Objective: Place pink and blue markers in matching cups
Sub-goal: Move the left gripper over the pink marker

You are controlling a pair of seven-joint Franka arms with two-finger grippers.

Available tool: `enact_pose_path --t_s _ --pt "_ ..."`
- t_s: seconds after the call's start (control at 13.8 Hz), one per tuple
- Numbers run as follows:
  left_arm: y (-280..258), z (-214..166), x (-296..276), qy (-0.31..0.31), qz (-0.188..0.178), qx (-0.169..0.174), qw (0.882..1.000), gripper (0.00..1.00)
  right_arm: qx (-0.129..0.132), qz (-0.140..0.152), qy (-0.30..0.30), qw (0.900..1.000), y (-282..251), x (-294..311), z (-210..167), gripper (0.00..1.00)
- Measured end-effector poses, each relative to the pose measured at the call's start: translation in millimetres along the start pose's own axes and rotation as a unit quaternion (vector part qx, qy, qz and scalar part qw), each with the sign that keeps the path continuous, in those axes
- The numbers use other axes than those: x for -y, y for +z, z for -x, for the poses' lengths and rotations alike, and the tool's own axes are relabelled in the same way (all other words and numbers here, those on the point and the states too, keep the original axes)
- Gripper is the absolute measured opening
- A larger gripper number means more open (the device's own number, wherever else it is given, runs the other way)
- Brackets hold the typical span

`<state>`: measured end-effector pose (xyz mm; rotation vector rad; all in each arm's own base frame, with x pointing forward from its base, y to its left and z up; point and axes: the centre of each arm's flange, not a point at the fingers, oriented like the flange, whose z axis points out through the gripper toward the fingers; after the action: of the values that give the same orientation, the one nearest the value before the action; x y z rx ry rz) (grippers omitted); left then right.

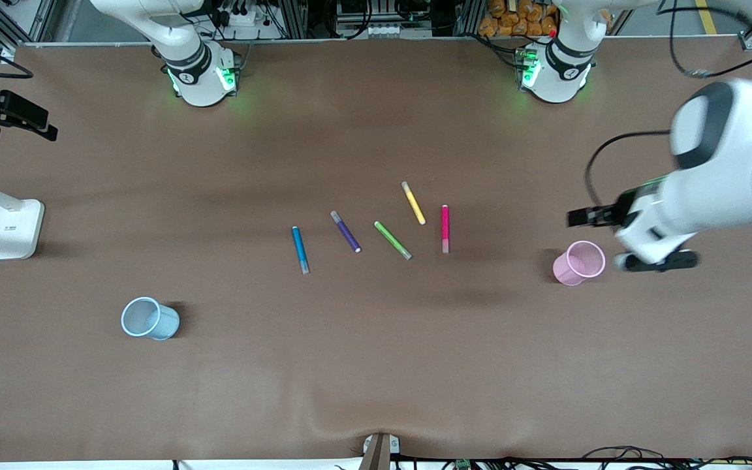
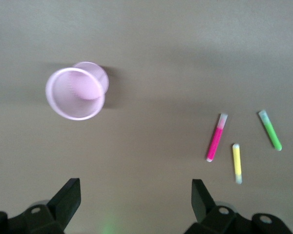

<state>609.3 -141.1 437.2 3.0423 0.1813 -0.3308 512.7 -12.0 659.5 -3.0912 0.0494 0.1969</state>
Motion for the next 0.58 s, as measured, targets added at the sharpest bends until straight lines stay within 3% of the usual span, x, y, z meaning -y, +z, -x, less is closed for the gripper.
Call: enact_pose_path --t_s 0.58 --pt "177 6 -115 0.010 -0.012 0.012 1.000 1.00 0.017 -0.010 -0.015 1.000 14 16 -2 1.00"
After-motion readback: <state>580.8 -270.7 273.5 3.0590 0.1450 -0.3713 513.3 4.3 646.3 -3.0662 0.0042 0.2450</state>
